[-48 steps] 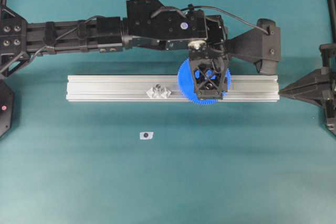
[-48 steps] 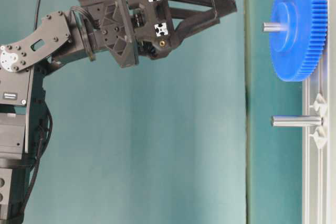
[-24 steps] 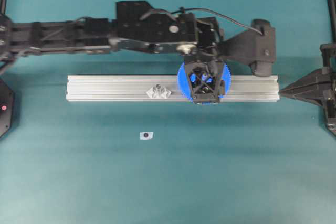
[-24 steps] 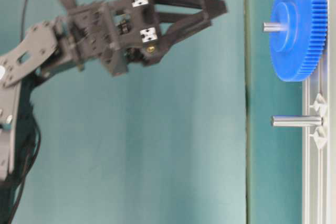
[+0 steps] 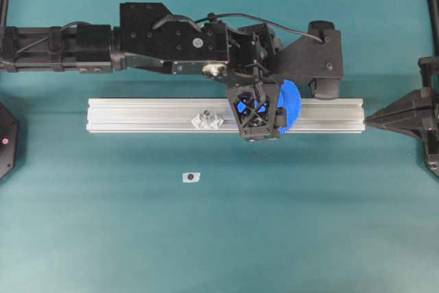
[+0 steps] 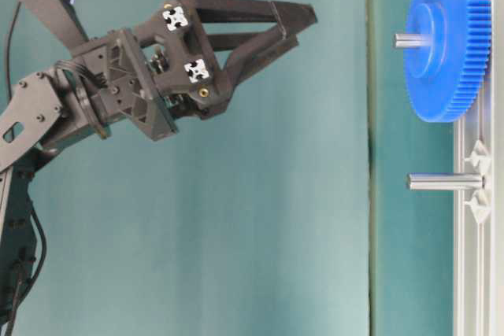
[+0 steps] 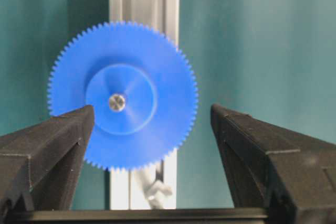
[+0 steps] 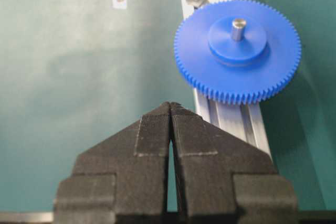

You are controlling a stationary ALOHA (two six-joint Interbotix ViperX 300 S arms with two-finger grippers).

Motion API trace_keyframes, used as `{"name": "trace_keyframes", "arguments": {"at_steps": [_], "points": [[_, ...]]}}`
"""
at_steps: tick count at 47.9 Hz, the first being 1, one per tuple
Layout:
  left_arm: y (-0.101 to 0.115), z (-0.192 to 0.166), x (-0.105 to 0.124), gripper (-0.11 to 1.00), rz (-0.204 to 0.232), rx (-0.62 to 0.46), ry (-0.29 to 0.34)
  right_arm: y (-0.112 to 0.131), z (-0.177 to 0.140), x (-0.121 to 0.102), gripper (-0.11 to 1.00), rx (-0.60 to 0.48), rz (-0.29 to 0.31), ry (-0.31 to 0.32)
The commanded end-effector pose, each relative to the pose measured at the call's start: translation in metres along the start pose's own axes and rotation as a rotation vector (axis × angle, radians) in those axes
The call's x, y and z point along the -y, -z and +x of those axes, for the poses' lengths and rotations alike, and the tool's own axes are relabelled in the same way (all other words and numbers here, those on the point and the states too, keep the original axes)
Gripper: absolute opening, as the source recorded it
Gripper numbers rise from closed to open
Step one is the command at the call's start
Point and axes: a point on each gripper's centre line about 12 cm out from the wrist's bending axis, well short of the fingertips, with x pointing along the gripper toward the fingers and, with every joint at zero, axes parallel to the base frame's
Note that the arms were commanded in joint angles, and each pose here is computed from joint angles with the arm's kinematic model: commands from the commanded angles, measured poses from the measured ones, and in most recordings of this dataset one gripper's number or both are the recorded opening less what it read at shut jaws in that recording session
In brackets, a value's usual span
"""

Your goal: Find the location of the shaft and insert the large gear.

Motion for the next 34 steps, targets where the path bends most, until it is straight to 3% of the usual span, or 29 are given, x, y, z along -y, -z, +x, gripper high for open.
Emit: {"name": "trace_keyframes", "arguments": {"at_steps": [1, 34], "points": [[-0.0119, -0.0217, 0.0001, 0.85, 0.002, 0.063, -0.005, -0.0069, -0.0004, -0.0005, 0.00, 0.017, 0.007, 0.000], [-0.0091, -0.0248, 0.0075, 0.86, -0.009, 0.034, 0.006, -0.0073, -0.0009, -0.0005, 0.00, 0.020, 0.007, 0.000]]}}
